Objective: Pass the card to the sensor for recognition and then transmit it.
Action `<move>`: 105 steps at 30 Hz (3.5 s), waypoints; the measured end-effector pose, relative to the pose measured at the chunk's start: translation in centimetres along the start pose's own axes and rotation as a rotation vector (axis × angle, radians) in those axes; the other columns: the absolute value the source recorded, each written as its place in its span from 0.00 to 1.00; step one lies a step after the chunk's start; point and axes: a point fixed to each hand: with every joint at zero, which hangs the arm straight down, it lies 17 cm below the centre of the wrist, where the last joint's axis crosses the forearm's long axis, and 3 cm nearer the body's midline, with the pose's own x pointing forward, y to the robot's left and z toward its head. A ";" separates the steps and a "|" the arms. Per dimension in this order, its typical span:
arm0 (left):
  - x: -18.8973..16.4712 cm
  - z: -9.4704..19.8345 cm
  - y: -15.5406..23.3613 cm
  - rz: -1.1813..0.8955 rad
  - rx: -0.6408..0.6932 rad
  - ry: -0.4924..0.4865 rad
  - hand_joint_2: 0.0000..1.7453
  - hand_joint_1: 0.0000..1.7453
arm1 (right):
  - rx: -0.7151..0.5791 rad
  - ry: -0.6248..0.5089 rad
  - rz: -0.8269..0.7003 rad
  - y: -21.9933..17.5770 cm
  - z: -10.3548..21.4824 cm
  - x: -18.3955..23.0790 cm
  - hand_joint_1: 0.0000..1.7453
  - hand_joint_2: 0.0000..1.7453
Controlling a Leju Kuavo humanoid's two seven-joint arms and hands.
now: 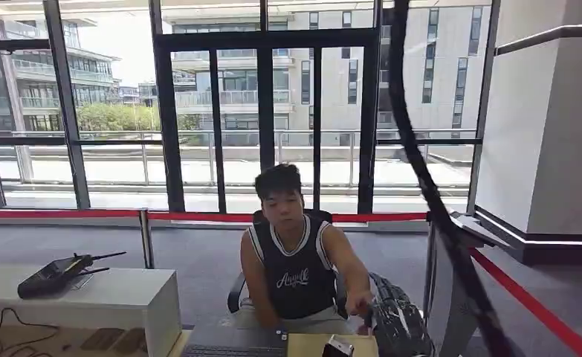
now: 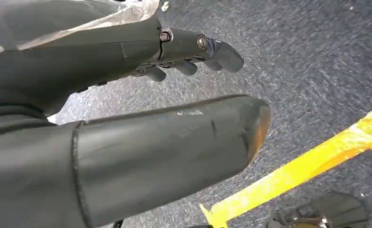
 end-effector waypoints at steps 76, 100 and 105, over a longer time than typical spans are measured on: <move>-3.2 0.4 -0.5 0.088 0.038 0.091 0.00 0.00 | 0.426 -0.026 -0.381 16.0 22.1 6.4 0.00 1.00; -3.2 0.4 -0.4 0.087 0.039 0.092 0.00 0.00 | 0.306 -0.025 -0.122 16.7 22.8 4.7 0.00 1.00; -3.2 0.4 -0.3 0.087 0.042 0.092 0.00 0.00 | 0.304 -0.013 -0.092 17.3 22.9 3.8 0.00 1.00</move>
